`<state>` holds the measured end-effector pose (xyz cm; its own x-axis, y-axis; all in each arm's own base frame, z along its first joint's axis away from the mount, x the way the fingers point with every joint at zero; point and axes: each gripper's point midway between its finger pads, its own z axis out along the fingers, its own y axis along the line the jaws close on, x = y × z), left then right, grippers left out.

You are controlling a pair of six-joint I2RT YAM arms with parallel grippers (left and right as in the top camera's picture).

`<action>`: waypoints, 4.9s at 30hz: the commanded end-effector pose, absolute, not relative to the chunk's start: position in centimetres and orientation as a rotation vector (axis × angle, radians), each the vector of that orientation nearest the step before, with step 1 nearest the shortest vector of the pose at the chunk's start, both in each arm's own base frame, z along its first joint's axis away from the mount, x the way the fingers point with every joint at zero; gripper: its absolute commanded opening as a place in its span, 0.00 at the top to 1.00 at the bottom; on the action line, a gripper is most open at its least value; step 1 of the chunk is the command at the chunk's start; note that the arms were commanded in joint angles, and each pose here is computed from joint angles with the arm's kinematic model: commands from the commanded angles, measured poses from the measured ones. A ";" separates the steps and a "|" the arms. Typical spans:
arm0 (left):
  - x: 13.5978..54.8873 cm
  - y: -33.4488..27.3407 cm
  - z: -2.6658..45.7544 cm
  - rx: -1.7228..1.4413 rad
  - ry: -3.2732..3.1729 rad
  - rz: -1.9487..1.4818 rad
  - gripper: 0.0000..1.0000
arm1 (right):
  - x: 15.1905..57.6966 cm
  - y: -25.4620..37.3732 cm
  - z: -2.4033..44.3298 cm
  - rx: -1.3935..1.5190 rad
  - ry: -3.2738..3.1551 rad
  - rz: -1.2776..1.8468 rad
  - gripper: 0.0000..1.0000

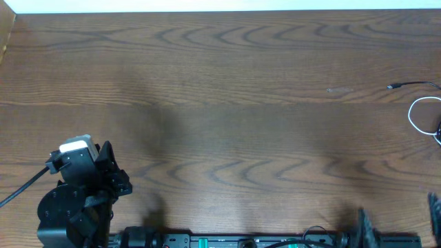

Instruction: Untangle cables

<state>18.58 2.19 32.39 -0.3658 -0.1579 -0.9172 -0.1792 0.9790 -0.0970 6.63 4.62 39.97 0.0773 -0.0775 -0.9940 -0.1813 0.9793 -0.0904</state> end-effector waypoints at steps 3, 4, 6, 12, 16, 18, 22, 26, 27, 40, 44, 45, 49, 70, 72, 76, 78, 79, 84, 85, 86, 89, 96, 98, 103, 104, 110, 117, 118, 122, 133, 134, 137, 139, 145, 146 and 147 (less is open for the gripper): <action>18.5 1.9 32.8 -0.218 1.945 0.009 0.79 | 5.7 4.3 37.0 -0.193 1.583 0.070 0.01; 18.5 1.8 32.8 -0.215 1.945 0.005 0.79 | 5.6 4.3 36.8 -0.193 1.589 0.070 0.01; 18.5 1.8 32.8 -0.215 1.945 0.005 0.79 | 5.7 4.3 37.3 -0.209 1.553 0.051 0.01; 18.4 1.8 32.8 -0.215 1.945 0.005 0.79 | 7.5 3.7 38.2 -0.165 1.486 0.054 0.01; 18.5 1.8 32.8 -0.215 1.945 0.005 0.79 | 10.5 3.5 37.4 -0.164 1.469 0.075 0.01; 18.5 1.8 32.8 -0.215 1.945 0.005 0.79 | 12.1 3.4 37.0 -0.151 1.455 0.094 0.01; 18.5 1.8 32.8 -0.215 1.945 0.005 0.78 | 15.3 2.9 35.0 -0.111 1.453 0.139 0.01; 18.5 1.8 32.9 -0.215 1.941 0.005 0.73 | 18.2 2.4 32.3 -0.060 1.459 0.185 0.01; 18.5 1.8 32.9 -0.215 1.941 0.006 0.71 | 18.9 2.0 31.6 -0.028 1.463 0.190 0.01; 18.5 1.9 32.9 -0.217 1.941 0.010 0.60 | 23.5 -4.5 22.4 0.464 1.431 0.165 0.01; 18.5 1.9 32.9 -0.217 1.941 0.010 0.60 | 23.9 -4.3 21.2 0.454 1.427 0.175 0.01; 18.5 1.9 32.9 -0.216 1.941 0.009 0.60 | 24.0 -4.4 20.9 0.455 1.429 0.174 0.01; 18.5 1.9 32.9 -0.217 1.941 0.010 0.60 | 24.2 -4.4 20.0 0.461 1.449 0.172 0.01; 18.5 1.9 32.9 -0.214 1.942 0.012 0.59 | 24.1 -4.7 14.8 0.614 1.599 0.214 0.01; 18.5 1.9 32.9 -0.214 1.943 0.012 0.59 | 24.1 -4.8 14.8 0.614 1.600 0.213 0.01; 18.5 1.9 32.9 -0.213 1.943 0.012 0.59 | 24.1 -4.8 14.8 0.614 1.600 0.214 0.01; 18.5 1.9 32.9 -0.213 1.942 0.012 0.58 | 24.1 -4.8 14.8 0.614 1.600 0.213 0.01; 18.5 1.9 32.9 -0.213 1.942 0.012 0.58 | 24.1 -4.8 14.8 0.614 1.600 0.214 0.01; 18.4 1.8 32.7 -0.214 1.949 0.012 0.59 | 24.1 -4.7 14.8 0.614 1.599 0.214 0.01; 18.4 1.8 32.7 -0.214 1.950 0.012 0.59 | 24.1 -4.8 14.8 0.614 1.600 0.213 0.01; 18.4 1.8 32.7 -0.214 1.950 0.012 0.55 | 24.1 -4.8 14.8 0.614 1.600 0.214 0.01; 18.4 1.8 32.7 -0.214 1.949 0.012 0.46 | 24.1 -4.7 15.0 0.612 1.594 0.215 0.01; 18.5 1.8 32.8 -0.214 1.945 0.011 0.44 | 24.1 -3.7 15.9 0.569 1.568 0.252 0.01; 18.5 1.8 32.8 -0.214 1.945 0.011 0.44 | 24.2 -3.2 15.8 0.551 1.578 0.270 0.01; 18.5 1.8 32.8 -0.214 1.945 0.011 0.44 | 24.3 -2.7 15.8 0.534 1.585 0.286 0.01; 18.5 1.8 32.8 -0.214 1.945 0.011 0.44 | 24.2 -2.7 15.8 0.535 1.585 0.286 0.01; 19.1 1.3 32.1 -0.195 1.951 -0.020 0.44 | 24.2 -2.7 15.8 0.535 1.585 0.286 0.01; 22.7 -0.7 28.2 -0.177 1.945 -0.175 0.38 | 24.3 -2.7 15.8 0.535 1.585 0.286 0.01; 23.1 -1.5 27.4 -0.174 1.950 -0.239 0.38 | 24.2 -2.7 15.8 0.535 1.585 0.286 0.01; 23.8 -3.8 24.6 -0.196 1.980 -0.435 0.36 | 24.2 -2.7 15.8 0.535 1.585 0.286 0.01; 24.1 -3.3 18.2 -0.264 2.146 -0.404 0.06 | 24.2 -2.7 15.8 0.535 1.585 0.286 0.01; 24.3 -3.2 17.9 -0.270 2.154 -0.395 0.06 | 24.3 -2.7 15.8 0.535 1.586 0.286 0.01; 25.2 -3.2 17.8 -0.255 2.141 -0.391 0.05 | 24.3 -2.7 15.8 0.535 1.586 0.286 0.01; 26.3 -3.5 17.7 -0.233 2.112 -0.403 0.05 | 24.3 -2.7 15.8 0.535 1.585 0.286 0.01; 27.7 -4.9 15.9 -0.167 2.076 -0.466 0.05 | 24.3 -2.7 15.8 0.535 1.586 0.286 0.01; 28.0 -5.1 15.8 -0.154 2.054 -0.471 0.05 | 24.3 -2.7 15.8 0.535 1.586 0.286 0.01; 28.1 -5.3 15.8 -0.143 2.039 -0.476 0.05 | 24.3 -2.7 15.8 0.535 1.586 0.286 0.01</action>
<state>28.05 -4.34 16.61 -0.4994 -0.3228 -0.8040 0.0433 0.9176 -0.3952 24.26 -2.66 15.95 -0.0162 0.4931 -0.8698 0.1623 0.8597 0.4844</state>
